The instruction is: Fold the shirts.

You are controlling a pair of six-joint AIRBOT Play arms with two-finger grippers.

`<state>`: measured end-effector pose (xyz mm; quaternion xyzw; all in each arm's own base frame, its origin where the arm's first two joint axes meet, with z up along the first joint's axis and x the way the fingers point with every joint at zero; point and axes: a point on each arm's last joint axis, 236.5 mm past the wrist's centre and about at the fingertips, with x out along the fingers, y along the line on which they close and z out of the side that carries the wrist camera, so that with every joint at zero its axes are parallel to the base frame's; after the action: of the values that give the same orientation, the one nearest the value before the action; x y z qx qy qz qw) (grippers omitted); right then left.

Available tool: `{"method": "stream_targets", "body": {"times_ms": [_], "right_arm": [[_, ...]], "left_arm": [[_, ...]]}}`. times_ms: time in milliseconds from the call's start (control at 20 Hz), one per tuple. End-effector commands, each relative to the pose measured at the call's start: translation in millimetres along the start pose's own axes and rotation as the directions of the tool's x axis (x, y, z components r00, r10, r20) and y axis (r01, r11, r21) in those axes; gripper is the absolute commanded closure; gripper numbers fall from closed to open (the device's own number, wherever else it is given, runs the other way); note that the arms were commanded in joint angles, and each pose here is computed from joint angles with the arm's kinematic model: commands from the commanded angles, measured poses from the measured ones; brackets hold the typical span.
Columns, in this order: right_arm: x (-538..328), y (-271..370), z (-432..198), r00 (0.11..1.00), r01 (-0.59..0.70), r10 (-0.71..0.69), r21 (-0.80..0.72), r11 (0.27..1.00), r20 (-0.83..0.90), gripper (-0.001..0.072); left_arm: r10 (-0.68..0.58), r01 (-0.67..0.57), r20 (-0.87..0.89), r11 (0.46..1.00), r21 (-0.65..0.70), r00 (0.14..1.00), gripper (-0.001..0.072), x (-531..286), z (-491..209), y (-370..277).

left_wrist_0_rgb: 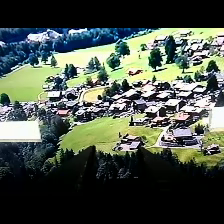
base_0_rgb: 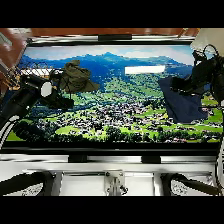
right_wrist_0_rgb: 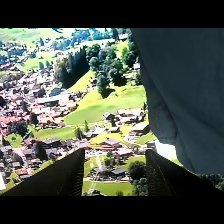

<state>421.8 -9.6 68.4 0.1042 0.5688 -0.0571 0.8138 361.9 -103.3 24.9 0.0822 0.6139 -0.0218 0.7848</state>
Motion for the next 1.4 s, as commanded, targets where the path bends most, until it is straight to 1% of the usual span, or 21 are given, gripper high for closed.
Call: {"method": "stream_targets", "body": {"times_ms": [0,900,1050,1250,1300,1350], "right_arm": [[-0.3,0.0,0.2,1.0,0.0,0.0,0.001,1.0,0.001,0.0208],[-0.5,3.5,-0.5,1.0,-0.015,0.015,0.006,1.0,-0.002,0.0208],[-0.9,16.4,-3.0,0.998,-0.069,0.069,0.022,0.997,-0.012,0.0208],[-1.1,18.3,-3.9,0.997,-0.077,0.077,0.017,0.997,-0.016,0.0208],[-1.1,18.2,-3.8,0.997,-0.077,0.077,0.017,0.997,-0.016,0.0208],[-1.0,18.4,-2.6,0.997,-0.077,0.078,0.017,0.997,-0.01,0.0208]], "left_arm": [[0.001,-0.001,-0.001,1.0,0.0,1.0,0.0376,0.4,0.0,0.4],[0.001,-0.001,-0.001,1.0,-0.001,1.0,0.0376,0.4,0.0,0.3],[-0.014,0.013,0.052,1.0,0.002,0.999,0.0376,0.0,12.2,-3.8],[-0.028,0.028,0.11,1.0,0.003,0.994,0.0375,-1.2,26.0,-7.2],[-0.035,0.035,0.135,0.999,0.004,0.99,0.0365,-2.1,32.0,-8.6],[-0.045,0.045,0.175,0.999,0.005,0.984,0.0138,-3.8,41.5,-11.0]]}}
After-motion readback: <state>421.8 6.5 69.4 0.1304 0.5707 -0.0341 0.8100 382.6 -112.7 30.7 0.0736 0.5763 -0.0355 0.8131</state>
